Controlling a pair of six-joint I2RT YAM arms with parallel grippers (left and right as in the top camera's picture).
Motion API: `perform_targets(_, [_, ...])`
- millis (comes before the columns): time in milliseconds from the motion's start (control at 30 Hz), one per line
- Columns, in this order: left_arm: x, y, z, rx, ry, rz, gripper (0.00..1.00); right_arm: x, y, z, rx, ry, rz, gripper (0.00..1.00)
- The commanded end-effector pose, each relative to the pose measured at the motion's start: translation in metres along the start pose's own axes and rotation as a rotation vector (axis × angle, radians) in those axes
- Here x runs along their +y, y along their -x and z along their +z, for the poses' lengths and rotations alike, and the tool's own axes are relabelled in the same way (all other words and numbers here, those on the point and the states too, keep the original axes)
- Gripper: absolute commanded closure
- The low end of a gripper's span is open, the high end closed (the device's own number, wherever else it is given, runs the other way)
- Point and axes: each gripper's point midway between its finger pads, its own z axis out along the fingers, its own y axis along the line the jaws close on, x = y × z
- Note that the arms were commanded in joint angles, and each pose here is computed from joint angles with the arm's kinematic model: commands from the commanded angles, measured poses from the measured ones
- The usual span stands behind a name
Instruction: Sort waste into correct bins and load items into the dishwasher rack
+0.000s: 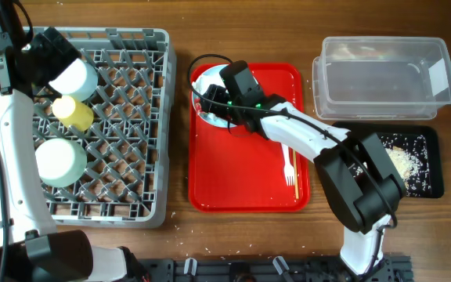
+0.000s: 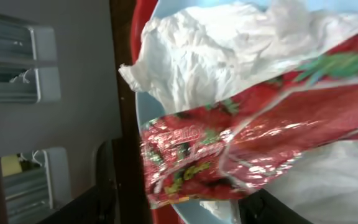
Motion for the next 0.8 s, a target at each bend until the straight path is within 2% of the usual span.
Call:
perform_targets(0, [-0.001, -0.001, 0.001, 0.004, -0.004, -0.008, 0.00, -0.012, 0.003, 0.007, -0.016, -0.039, 0.005, 0.49])
perform_targets(67, [-0.001, -0.001, 0.001, 0.004, -0.004, -0.007, 0.00, -0.014, 0.005, 0.006, -0.016, -0.042, -0.010, 0.60])
perform_targets(200, [-0.001, -0.001, 0.001, 0.004, -0.004, -0.008, 0.00, -0.021, 0.011, -0.013, -0.006, -0.076, -0.046, 0.76])
perform_targets(233, [-0.001, -0.001, 0.001, 0.004, -0.004, -0.008, 0.00, -0.021, 0.014, -0.021, -0.008, -0.080, -0.060, 0.84])
perform_targets(300, [-0.001, -0.001, 0.001, 0.004, -0.004, -0.008, 0.00, -0.015, 0.017, -0.034, -0.011, -0.069, -0.056, 0.87])
perform_targets(433, [-0.001, -0.001, 0.001, 0.004, -0.004, -0.007, 0.00, 0.021, 0.001, -0.040, 0.099, 0.111, -0.024, 0.75])
perform_targets(533, [-0.001, -0.001, 0.001, 0.004, -0.004, -0.008, 0.00, 0.020, -0.001, -0.037, 0.088, 0.086, 0.037, 0.66])
perform_targets(633, [-0.001, -0.001, 0.001, 0.004, -0.004, -0.008, 0.00, -0.013, 0.028, -0.033, -0.122, -0.115, -0.008, 0.49])
perform_targets(700, [-0.001, -0.001, 0.001, 0.004, -0.004, -0.008, 0.00, -0.039, 0.051, -0.042, -0.225, -0.234, -0.037, 0.45])
perform_targets(767, [-0.001, -0.001, 0.001, 0.004, -0.004, -0.007, 0.00, -0.050, 0.066, -0.046, -0.234, -0.247, -0.080, 0.42])
